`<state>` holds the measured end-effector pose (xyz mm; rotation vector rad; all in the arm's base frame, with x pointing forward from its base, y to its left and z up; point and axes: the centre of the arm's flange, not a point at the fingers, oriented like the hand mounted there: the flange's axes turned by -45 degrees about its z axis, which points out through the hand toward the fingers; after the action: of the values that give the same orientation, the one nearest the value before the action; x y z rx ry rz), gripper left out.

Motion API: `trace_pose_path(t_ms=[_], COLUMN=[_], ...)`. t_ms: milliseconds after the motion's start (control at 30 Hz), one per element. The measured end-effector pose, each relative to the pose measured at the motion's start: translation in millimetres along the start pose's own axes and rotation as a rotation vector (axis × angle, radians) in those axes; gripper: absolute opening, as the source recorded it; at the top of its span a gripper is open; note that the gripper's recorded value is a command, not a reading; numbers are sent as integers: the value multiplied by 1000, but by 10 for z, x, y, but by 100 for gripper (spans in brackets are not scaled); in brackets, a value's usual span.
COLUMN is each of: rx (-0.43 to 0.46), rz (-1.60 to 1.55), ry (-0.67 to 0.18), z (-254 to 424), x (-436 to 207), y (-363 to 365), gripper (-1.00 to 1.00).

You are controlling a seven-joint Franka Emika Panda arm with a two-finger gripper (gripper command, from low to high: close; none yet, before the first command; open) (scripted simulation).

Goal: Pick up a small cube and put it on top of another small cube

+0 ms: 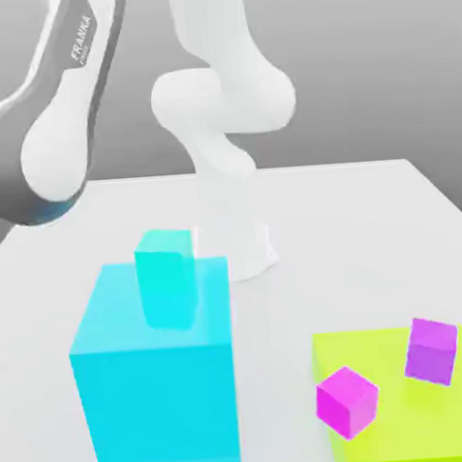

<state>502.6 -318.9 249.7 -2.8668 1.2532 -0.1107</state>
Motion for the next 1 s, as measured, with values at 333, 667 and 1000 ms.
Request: trace_pose_path(t_ms=[333,667,1000], rx=[-40,-32,-4], rz=[76,-94,-874], ry=[-58,-51,-37], z=[1127,506,-142], x=[-6,-80,-1535], y=[377,-196,-2282], gripper=[-100,-100,-100])
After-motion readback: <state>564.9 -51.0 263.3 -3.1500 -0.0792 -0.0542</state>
